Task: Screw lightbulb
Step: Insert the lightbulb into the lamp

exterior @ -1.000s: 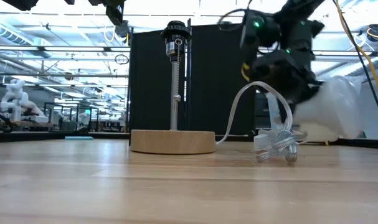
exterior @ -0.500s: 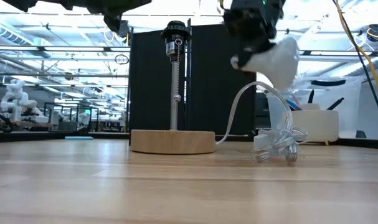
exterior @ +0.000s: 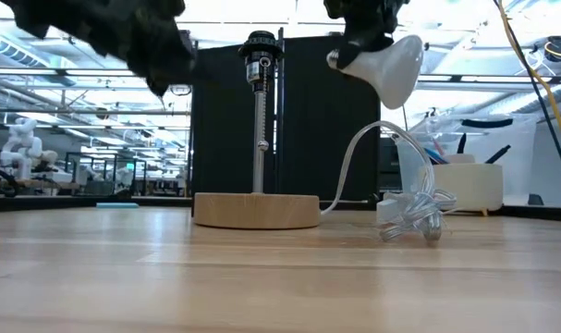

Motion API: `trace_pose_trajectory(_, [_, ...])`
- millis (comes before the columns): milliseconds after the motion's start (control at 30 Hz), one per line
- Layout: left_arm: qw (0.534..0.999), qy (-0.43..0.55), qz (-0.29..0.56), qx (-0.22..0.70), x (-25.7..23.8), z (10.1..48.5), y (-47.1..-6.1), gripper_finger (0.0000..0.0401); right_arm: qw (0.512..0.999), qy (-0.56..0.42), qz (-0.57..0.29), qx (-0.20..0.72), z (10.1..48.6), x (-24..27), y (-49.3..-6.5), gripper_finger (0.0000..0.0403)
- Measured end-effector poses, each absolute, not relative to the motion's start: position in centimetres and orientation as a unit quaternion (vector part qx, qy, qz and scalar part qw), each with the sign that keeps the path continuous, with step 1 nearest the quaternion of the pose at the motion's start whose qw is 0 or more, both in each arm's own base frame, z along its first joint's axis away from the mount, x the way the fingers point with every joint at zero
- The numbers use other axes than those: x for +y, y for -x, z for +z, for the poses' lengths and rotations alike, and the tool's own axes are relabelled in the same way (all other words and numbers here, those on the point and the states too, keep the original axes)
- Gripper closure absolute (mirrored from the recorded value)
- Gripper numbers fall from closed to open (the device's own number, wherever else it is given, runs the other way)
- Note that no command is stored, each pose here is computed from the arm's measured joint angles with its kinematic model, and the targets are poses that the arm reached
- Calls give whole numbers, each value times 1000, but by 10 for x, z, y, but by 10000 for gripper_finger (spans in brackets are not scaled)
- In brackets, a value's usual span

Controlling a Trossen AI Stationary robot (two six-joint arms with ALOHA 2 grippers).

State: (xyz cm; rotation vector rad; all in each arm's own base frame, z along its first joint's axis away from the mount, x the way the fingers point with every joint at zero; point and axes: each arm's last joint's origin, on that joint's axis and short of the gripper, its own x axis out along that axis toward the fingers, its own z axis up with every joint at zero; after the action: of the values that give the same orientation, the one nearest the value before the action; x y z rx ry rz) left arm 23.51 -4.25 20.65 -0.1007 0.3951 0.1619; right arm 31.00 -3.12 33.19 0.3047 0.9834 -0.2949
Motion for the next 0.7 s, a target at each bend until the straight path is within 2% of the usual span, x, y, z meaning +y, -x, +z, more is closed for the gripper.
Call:
trace_pose_trajectory(333, [927,115,91,344,-48,136,-254,401,863,-131,-130,471,332,-28,-310,258])
trace_pose_trajectory(567, [921,136,89,354,-50,127,-257,401,864,-126,-126,471,332,-27,-311,258])
trace_pose_trajectory(700, [929,144,89,328,-47,129,-262,401,865,-122,-123,472,332,-27,-311,258])
